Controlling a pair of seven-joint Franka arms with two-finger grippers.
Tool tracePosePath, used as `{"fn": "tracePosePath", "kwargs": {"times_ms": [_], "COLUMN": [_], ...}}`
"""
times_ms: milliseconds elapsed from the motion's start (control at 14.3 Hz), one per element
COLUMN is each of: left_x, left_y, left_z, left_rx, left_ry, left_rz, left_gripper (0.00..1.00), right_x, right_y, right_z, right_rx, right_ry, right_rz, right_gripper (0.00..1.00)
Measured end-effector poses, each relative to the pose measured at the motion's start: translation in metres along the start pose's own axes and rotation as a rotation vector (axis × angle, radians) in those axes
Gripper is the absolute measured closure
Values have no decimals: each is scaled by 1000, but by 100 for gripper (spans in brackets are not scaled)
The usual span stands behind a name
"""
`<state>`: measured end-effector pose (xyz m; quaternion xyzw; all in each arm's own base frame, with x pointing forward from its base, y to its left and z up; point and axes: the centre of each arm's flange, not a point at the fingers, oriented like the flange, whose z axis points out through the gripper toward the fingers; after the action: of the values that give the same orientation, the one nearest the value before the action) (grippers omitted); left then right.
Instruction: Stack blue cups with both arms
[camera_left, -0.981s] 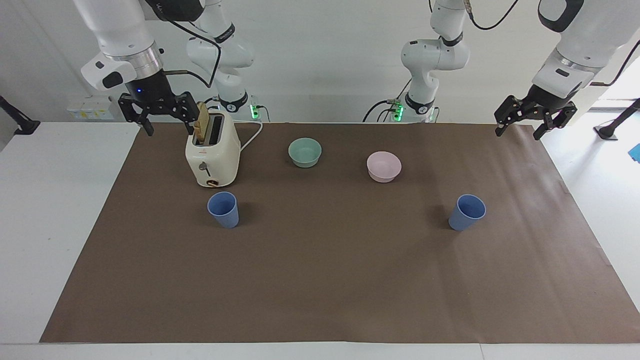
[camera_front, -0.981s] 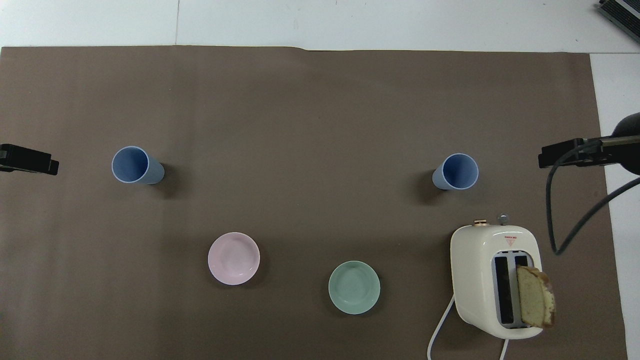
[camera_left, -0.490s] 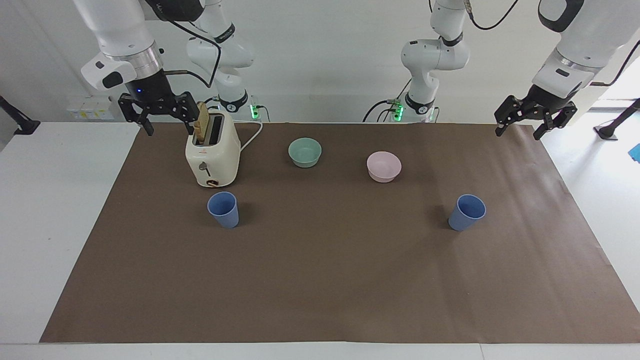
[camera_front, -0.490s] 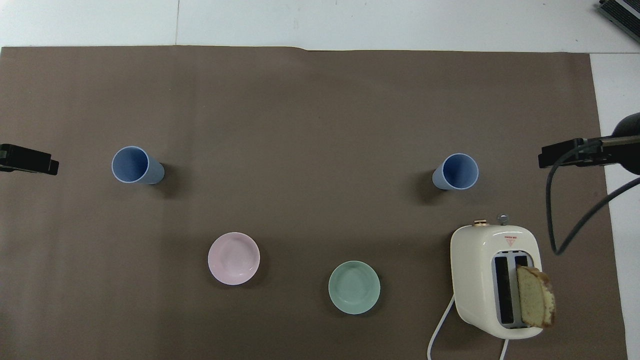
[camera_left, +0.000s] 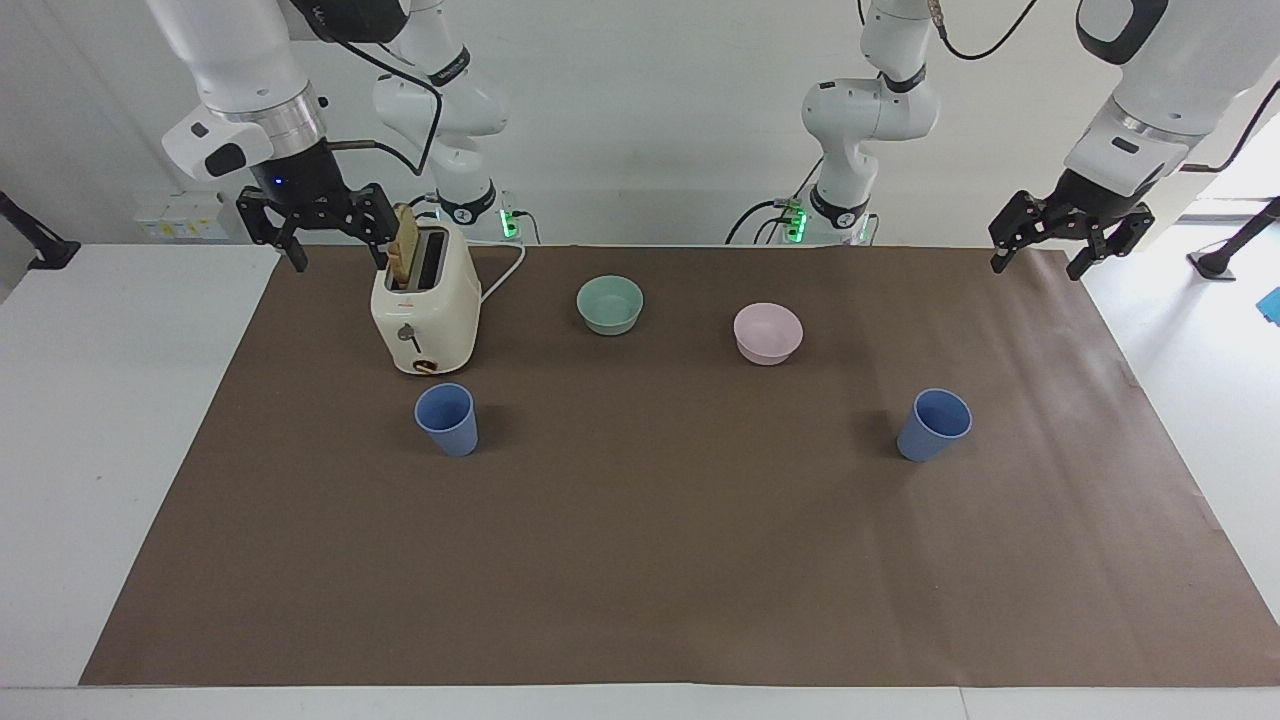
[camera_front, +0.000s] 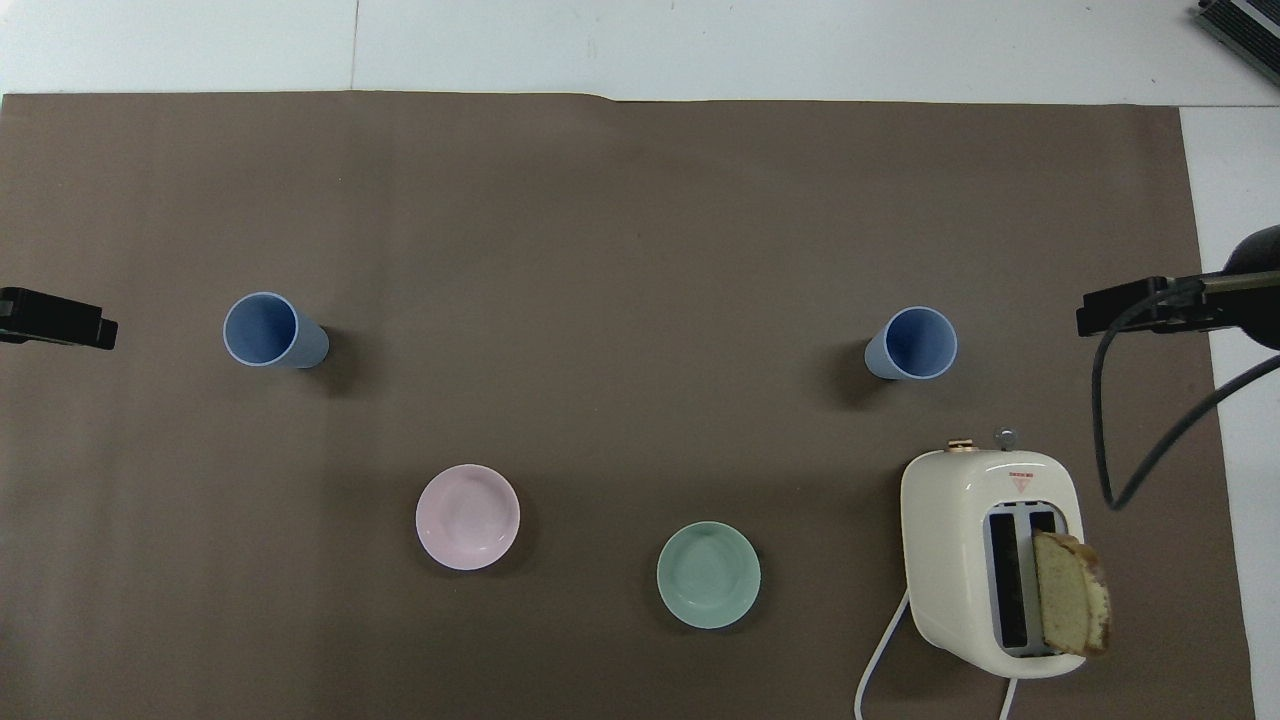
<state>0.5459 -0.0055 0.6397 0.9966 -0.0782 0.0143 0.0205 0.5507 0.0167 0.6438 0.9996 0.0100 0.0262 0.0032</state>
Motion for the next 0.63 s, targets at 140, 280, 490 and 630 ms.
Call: {"fn": "tracePosePath", "kwargs": {"times_ms": [140, 280, 490, 630], "left_x": [0, 0, 1, 3], "left_y": [0, 0, 0, -1], "left_z": [0, 0, 0, 1], "left_rx": [0, 1, 1, 3], "left_ry": [2, 3, 9, 19], "left_rz": [0, 0, 0, 0], "left_gripper": [0, 0, 0, 0], "right_x": [0, 0, 0, 0], "right_y": [0, 0, 0, 0], "right_z": [0, 0, 0, 0], "right_rx": [0, 0, 0, 0], "right_ry": [0, 0, 0, 0], "right_rz": [0, 0, 0, 0], "right_gripper": [0, 0, 0, 0]}}
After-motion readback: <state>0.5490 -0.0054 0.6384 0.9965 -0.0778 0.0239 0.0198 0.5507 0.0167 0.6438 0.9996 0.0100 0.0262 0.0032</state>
